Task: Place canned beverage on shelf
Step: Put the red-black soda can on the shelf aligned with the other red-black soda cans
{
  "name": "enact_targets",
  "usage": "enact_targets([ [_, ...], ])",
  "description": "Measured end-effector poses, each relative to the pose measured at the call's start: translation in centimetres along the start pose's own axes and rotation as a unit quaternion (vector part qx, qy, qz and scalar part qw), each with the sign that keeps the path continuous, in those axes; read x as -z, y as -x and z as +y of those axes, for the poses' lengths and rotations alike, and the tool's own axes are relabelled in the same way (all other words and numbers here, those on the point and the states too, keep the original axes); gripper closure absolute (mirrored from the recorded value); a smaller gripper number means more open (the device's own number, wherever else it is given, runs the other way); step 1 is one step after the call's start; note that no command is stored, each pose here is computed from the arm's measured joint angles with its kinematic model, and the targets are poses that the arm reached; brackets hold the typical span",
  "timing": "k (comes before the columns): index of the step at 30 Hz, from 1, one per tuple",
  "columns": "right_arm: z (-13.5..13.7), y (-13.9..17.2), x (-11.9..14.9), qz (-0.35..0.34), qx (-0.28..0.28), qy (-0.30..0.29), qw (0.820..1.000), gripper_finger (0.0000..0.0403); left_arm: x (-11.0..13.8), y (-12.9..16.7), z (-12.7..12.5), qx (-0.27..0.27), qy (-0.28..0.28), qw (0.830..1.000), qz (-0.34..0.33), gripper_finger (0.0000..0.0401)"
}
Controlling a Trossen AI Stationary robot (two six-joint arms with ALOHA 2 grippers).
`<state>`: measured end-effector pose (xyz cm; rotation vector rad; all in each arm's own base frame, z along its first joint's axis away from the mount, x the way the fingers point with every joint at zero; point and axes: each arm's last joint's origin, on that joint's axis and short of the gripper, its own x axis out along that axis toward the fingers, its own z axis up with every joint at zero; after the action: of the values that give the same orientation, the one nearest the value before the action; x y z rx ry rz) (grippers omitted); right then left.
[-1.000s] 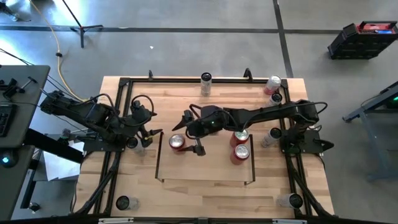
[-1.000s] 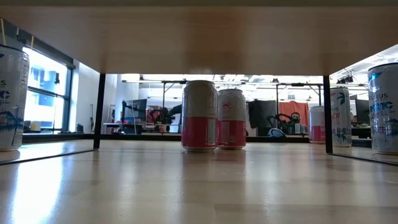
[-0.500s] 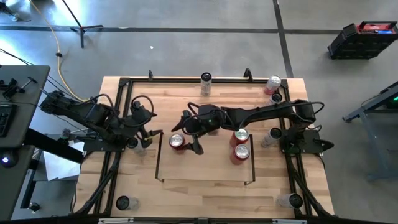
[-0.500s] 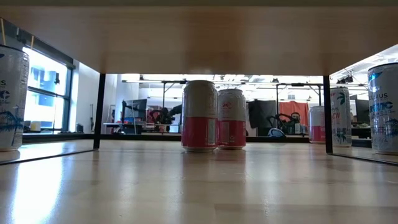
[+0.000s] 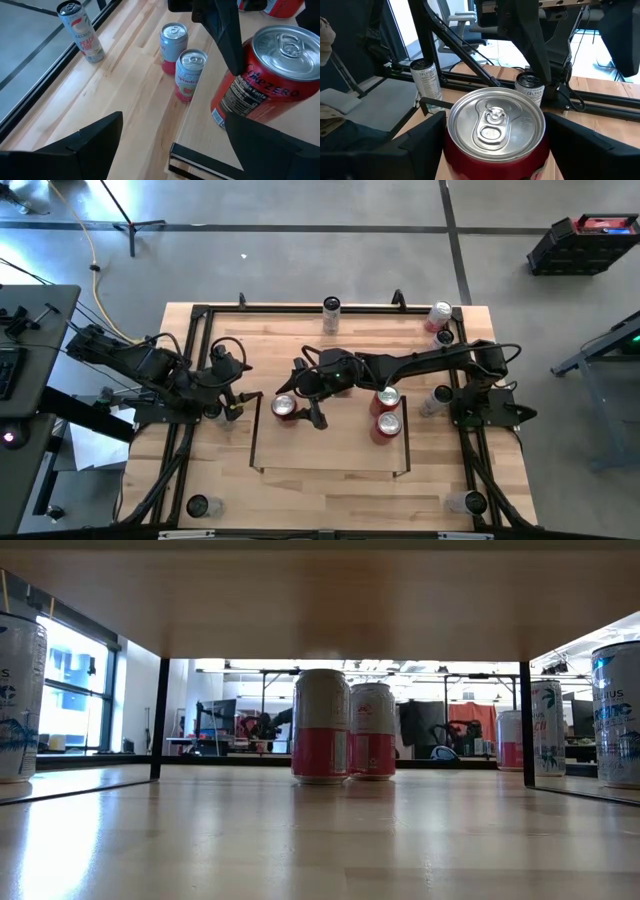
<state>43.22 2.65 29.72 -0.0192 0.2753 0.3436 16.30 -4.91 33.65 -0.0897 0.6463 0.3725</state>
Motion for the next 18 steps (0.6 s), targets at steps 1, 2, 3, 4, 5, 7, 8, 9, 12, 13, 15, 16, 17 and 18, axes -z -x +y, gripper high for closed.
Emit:
enact_targets([
  [1, 0.0, 0.0, 0.0, 0.0, 0.0, 0.0, 1.0, 0.0106, 0.0, 0.0, 0.0, 0.001, 0.0, 1.0, 0.001, 0.006],
  [2, 0.1, 0.0, 0.0, 0.0, -0.001, 0.0, 1.0, 0.0107, 0.0, 0.0, 0.0, 0.002, 0.0, 1.0, 0.001, 0.006],
  [3, 0.2, -0.1, 0.0, 0.0, -0.002, -0.001, 1.0, 0.0107, 0.0, 0.0, 0.0, 0.003, 0.0, 1.0, 0.002, 0.006],
  [4, 0.2, 0.0, 0.0, -0.001, -0.001, -0.001, 1.0, 0.0108, 0.0, 0.0, 0.0, 0.003, 0.002, 1.0, 0.002, 0.006],
  [5, 0.3, -0.1, -0.1, -0.002, -0.002, -0.001, 1.0, 0.0108, 0.0, 0.0, 0.0, 0.003, 0.004, 1.0, 0.002, 0.006],
  [7, 0.6, -0.1, -0.1, -0.002, -0.001, 0.001, 1.0, 0.0109, 0.0, 0.0, 0.0, 0.005, 0.004, 1.0, 0.002, 0.006],
  [8, 0.7, 0.0, -0.2, -0.002, 0.0, 0.001, 1.0, 0.0109, 0.0, 0.0, 0.0, 0.006, 0.004, 1.0, 0.003, 0.006],
  [9, 0.9, 0.1, -0.3, -0.001, 0.002, 0.001, 1.0, 0.0109, 0.0, 0.0, 0.0, 0.007, 0.004, 1.0, 0.004, 0.006],
  [12, 1.3, 0.3, -0.7, -0.004, 0.017, 0.004, 1.0, 0.011, 0.0, 0.0, 0.0, 0.007, 0.004, 1.0, 0.005, 0.006],
  [13, 1.4, 0.4, -0.9, -0.007, 0.019, 0.005, 1.0, 0.011, 0.0, 0.0, 0.0, 0.007, 0.004, 1.0, 0.005, 0.006],
  [15, 1.7, 0.6, -1.3, -0.014, 0.017, 0.006, 1.0, 0.011, 0.0, 0.0, 0.0, 0.007, 0.004, 1.0, 0.005, 0.006],
  [16, 1.9, 0.8, -1.4, -0.017, 0.019, 0.003, 1.0, 0.0111, 0.0, 0.0, 0.0, 0.007, 0.004, 1.0, 0.005, 0.006],
  [17, 2.0, 0.9, -1.6, -0.019, 0.021, -0.001, 1.0, 0.0111, 0.0, 0.0, 0.0, 0.007, 0.004, 1.0, 0.004, 0.006],
  [18, 2.2, 1.0, -1.7, -0.021, 0.022, -0.004, 1.0, 0.0111, 0.0, 0.0, 0.0, 0.007, 0.004, 1.0, 0.004, 0.006],
])
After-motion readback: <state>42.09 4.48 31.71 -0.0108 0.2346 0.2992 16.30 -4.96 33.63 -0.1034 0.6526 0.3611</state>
